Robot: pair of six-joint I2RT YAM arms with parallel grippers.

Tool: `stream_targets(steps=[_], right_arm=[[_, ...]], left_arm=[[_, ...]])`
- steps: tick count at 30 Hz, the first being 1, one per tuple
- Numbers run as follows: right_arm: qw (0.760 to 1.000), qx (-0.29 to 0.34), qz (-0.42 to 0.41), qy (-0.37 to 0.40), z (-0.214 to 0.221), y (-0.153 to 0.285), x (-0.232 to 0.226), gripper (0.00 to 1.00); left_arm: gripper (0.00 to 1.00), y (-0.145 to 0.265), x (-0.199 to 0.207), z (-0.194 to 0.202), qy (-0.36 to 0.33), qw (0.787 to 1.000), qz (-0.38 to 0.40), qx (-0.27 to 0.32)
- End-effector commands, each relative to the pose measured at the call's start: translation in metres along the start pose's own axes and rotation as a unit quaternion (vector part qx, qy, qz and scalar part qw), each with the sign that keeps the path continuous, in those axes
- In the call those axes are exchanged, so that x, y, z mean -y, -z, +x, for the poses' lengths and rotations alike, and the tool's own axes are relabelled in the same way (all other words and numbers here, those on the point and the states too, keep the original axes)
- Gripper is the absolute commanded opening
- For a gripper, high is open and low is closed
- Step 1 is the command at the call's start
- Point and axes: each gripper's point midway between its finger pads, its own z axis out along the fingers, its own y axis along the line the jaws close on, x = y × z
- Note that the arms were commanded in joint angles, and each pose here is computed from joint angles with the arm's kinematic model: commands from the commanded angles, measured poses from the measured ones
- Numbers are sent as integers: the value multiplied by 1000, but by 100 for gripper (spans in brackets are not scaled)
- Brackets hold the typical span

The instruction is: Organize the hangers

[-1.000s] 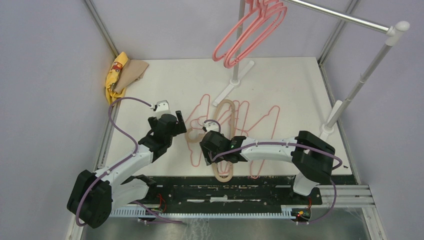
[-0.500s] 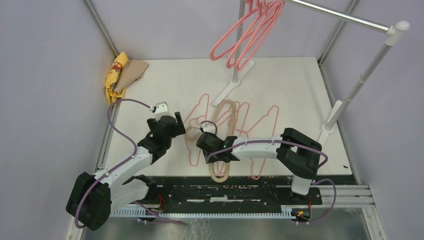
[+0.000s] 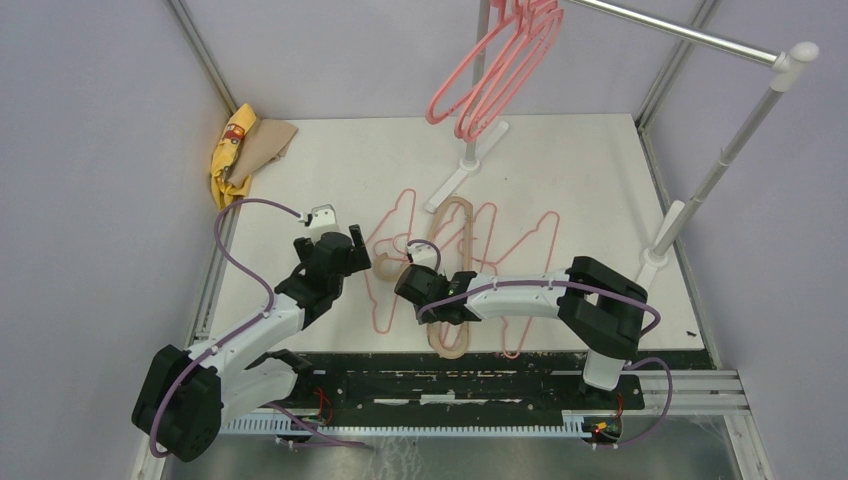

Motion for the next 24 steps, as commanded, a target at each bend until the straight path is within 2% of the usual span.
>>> stream_targets(steps=[1, 6, 12, 19, 24], right_arm=[[999, 38, 7, -5, -22, 16, 3, 46], [1000, 30, -3, -6, -18, 13, -2, 32], [999, 33, -12, -5, -18, 14, -2, 26], [1000, 25, -3, 0, -12, 10, 2, 30], [999, 34, -16, -8, -14, 16, 1, 17]], left_arm=[[99, 1, 1, -8, 20, 1000, -2, 18], [99, 2, 0, -8, 21, 1000, -2, 19], [99, 4, -1, -9, 23, 1000, 0, 20], [99, 4, 0, -9, 26, 999, 1, 21], [99, 4, 0, -10, 25, 999, 0, 20]])
